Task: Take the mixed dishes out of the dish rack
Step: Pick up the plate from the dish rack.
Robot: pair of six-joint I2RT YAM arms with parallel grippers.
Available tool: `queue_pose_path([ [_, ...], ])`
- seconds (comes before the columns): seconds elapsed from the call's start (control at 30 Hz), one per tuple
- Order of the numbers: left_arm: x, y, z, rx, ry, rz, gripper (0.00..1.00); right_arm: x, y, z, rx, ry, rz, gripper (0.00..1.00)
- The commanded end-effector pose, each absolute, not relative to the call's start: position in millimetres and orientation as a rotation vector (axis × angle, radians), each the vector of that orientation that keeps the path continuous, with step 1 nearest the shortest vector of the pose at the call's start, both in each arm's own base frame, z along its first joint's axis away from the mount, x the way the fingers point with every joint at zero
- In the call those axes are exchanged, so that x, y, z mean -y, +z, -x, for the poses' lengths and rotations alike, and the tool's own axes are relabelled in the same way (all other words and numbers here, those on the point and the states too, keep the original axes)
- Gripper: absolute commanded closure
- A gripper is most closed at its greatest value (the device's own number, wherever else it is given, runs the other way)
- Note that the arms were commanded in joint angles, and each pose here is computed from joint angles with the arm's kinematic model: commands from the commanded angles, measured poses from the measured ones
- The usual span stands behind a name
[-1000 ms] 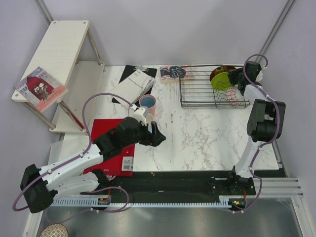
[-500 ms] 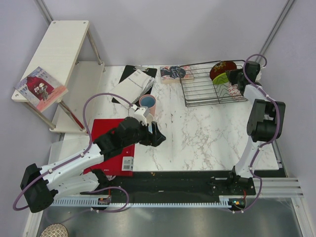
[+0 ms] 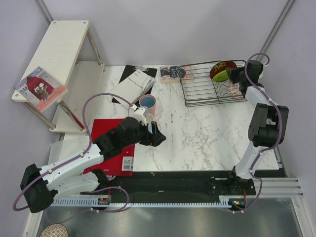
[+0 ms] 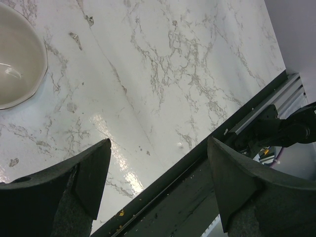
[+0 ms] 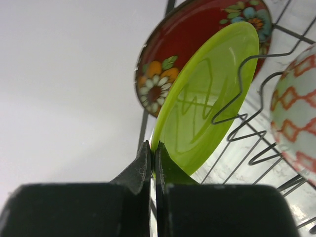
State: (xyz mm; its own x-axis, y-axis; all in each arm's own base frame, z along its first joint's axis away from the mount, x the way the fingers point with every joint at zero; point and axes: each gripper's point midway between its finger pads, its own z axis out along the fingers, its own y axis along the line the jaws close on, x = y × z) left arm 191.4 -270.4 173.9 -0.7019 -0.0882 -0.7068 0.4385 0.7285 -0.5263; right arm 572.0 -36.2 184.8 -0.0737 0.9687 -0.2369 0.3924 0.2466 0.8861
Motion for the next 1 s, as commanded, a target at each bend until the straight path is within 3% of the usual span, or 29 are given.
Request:
queue_pose_path([
  [0.0,273,193,-193,-2.118,-0.963,-0.225,0.16,27,262,-563,-1.510,0.930,-1.133,1.00],
  [0.33,273,199,-196,-2.100,-0.959,-0.218,0.16,-16,329,-507,-1.540,0.866,-0.791,1.00],
  [0.57,275,209,-201,-2.077,-0.950,-0.234,0.16,-66,347,-460,-1.614,0.806,-0.521,1.00],
  [0.8,265,225,-210,-2.049,-0.861,-0.221,0.17,-166,343,-365,-1.730,0.605,-0.018,1.00],
  [0.97,251,235,-219,-2.025,-0.769,-0.205,0.18,-178,325,-295,-1.792,0.378,0.194,1.00],
])
